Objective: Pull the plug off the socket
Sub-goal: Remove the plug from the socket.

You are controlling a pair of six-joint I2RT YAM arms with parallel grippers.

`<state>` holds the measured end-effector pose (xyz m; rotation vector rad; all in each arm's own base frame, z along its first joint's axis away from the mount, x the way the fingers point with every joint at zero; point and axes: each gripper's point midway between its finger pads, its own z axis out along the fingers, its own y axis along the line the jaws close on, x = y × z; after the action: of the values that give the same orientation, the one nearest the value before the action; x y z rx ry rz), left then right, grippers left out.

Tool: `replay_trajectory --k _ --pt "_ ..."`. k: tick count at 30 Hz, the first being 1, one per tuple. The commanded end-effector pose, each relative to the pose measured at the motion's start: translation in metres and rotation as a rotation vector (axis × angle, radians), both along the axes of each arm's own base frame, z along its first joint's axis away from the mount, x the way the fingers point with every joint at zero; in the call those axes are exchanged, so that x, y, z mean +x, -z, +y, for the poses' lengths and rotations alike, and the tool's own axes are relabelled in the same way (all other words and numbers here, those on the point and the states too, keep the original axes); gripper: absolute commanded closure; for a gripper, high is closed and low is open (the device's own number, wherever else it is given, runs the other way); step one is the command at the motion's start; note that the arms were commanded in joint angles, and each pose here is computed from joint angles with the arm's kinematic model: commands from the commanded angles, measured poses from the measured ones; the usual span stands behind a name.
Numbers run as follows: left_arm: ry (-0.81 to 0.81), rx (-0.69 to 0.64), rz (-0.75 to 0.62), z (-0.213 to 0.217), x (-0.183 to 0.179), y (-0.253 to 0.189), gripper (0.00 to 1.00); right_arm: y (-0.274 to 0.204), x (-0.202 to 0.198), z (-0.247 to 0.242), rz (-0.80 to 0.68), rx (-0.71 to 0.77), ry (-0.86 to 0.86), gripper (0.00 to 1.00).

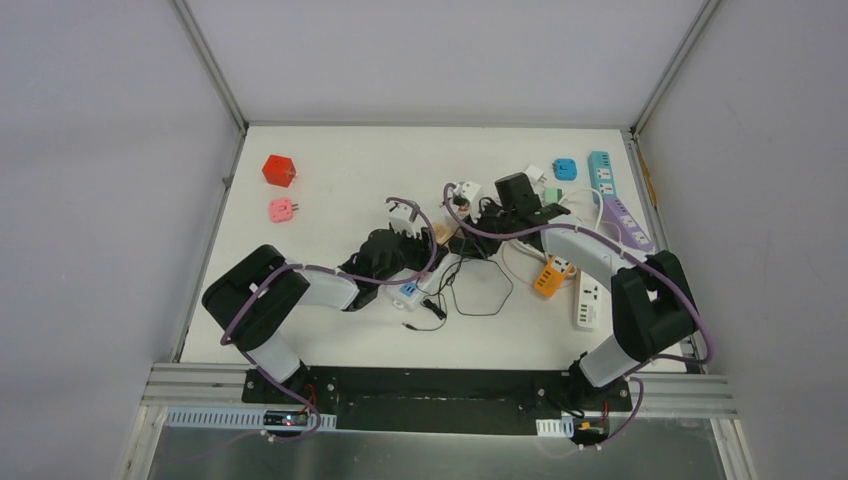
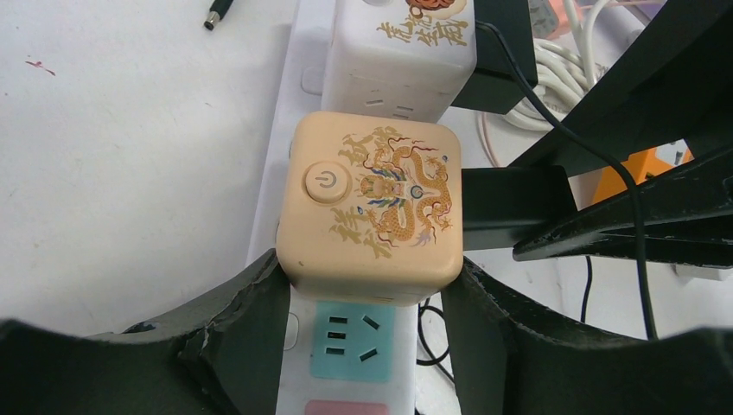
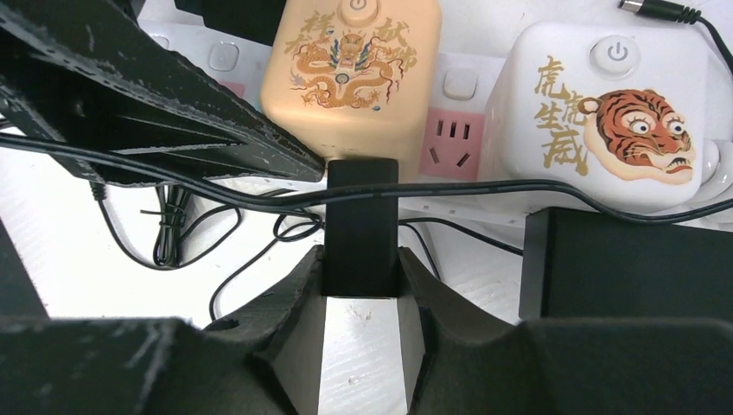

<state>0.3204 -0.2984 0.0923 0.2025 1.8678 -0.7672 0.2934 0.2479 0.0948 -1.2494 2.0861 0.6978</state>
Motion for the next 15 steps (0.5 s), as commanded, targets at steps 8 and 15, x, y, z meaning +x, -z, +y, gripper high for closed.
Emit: replay_trajectory --k 8,15 --pt "-0.048 0.11 0.122 0.022 -0.009 0.047 1.0 -0.027 -0.042 0.052 0.006 0.098 -0.16 1.0" --pt "-0.062 0.125 0.126 0.026 -0.008 0.05 1.0 -0.028 -0.027 0.039 -0.042 0.05 -0.129 1.0"
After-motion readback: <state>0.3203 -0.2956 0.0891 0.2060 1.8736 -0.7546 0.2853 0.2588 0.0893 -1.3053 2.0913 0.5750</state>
